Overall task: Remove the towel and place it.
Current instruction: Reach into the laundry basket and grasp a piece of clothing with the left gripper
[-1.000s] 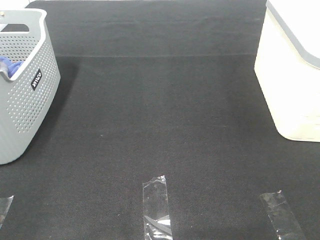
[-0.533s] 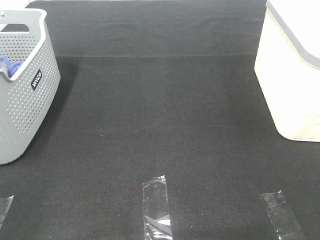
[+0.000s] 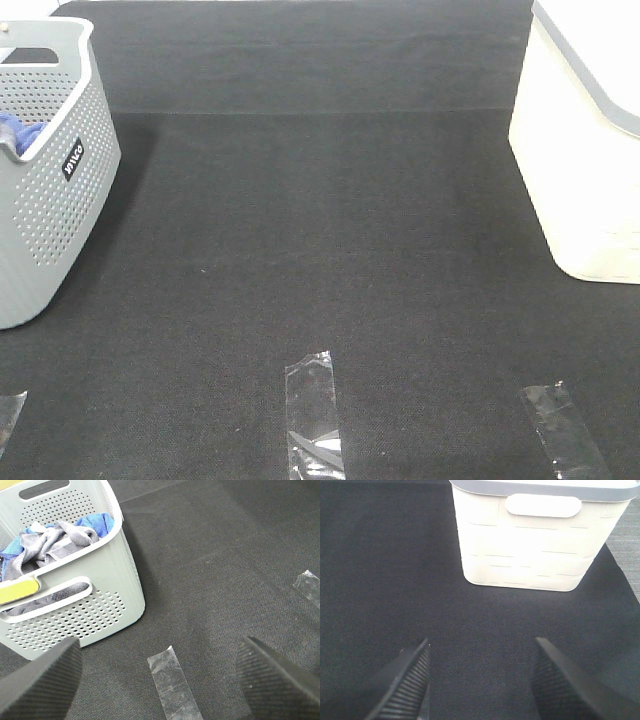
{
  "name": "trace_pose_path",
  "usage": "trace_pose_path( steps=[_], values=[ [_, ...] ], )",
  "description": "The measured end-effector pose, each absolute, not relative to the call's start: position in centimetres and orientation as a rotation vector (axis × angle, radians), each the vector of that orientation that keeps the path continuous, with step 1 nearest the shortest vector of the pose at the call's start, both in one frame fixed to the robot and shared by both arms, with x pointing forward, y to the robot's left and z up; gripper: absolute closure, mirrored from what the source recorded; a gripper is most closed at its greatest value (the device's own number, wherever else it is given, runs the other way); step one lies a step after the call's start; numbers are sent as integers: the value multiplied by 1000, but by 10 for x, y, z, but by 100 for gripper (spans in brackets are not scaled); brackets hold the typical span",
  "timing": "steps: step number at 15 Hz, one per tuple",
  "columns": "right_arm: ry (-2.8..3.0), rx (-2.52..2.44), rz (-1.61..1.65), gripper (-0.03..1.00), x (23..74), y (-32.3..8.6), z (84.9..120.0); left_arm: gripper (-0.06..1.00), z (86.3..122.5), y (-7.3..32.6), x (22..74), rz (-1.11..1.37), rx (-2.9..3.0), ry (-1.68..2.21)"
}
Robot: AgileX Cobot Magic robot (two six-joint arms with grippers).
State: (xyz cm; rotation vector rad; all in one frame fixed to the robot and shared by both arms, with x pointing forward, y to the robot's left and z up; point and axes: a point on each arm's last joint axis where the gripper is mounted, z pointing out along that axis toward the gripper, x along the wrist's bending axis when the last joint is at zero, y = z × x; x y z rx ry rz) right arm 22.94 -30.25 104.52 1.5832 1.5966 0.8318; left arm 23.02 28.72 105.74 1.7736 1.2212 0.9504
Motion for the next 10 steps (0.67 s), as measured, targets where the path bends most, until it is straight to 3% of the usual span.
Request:
trace_pose_path(
  steps=[10],
  values=[
    [1597, 1583, 832, 40, 229, -303, 1045, 14, 1057, 287, 230, 950, 1774, 1221]
  ],
)
